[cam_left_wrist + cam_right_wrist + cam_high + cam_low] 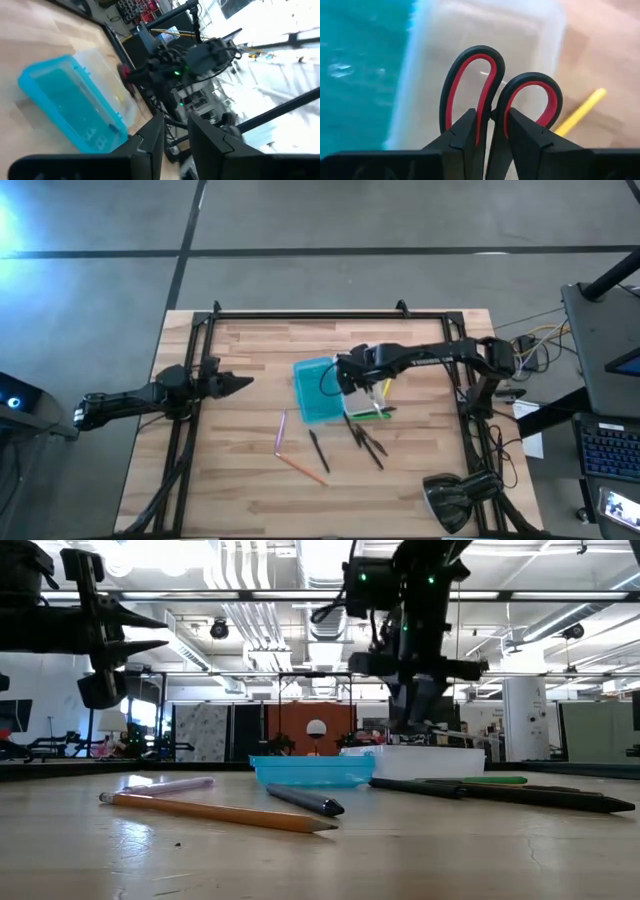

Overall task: Pick & place school supplies into a supply box
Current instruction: Put the black scissor into the blue supply box

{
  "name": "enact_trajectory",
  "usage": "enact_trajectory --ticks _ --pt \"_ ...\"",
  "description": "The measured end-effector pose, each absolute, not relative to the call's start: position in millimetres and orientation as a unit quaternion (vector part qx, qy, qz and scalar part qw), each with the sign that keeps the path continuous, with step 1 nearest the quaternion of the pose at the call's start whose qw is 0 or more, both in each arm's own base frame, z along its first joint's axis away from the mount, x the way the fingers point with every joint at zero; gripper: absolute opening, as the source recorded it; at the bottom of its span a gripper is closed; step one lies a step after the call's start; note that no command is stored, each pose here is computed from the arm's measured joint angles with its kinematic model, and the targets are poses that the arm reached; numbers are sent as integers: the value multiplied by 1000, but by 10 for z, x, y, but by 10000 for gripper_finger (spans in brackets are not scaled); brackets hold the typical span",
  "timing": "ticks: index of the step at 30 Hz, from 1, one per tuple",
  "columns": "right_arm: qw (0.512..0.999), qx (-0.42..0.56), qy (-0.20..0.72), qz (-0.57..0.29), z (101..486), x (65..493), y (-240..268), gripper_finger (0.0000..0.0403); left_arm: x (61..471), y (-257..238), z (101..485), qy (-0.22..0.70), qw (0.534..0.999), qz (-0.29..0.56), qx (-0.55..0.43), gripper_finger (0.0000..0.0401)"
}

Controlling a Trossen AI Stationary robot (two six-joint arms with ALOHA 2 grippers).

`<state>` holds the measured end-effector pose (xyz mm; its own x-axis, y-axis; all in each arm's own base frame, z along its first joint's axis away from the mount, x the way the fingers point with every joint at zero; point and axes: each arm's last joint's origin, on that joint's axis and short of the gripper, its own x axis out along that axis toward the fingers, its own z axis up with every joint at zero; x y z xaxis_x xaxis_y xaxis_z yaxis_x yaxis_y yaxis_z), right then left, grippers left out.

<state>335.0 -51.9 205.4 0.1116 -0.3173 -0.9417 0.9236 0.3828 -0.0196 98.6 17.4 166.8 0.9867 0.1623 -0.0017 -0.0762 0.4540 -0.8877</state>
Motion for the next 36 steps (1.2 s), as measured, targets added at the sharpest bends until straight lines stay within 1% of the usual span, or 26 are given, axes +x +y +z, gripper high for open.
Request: enact_trajectory --ticks 3,8,11,17,21,25,28,32,36 --pt "690 308 474 -453 2017 3352 -635 96 986 174 1665 -41 843 70 -532 71" --pt "719 306 445 -438 2022 3420 -781 72 986 174 1654 -36 844 73 -530 71" --pt "732 290 443 -428 2023 3439 -858 70 986 177 1654 -39 844 78 -530 71" --pt "746 219 495 -387 1888 3476 -892 91 984 185 1655 -47 842 89 -529 71" --pt "767 182 501 -357 1816 3556 -877 103 984 186 1656 -49 840 91 -532 71" --pt "791 131 503 -324 1831 3605 -879 98 984 186 1656 -50 838 91 -536 71" --pt "799 87 517 -295 1833 3610 -882 90 984 186 1656 -50 838 91 -536 71" --pt "795 78 527 -289 1789 3583 -878 91 984 186 1656 -50 837 90 -538 71" --pt "797 89 519 -295 1776 3587 -873 113 984 186 1656 -50 834 90 -542 71"
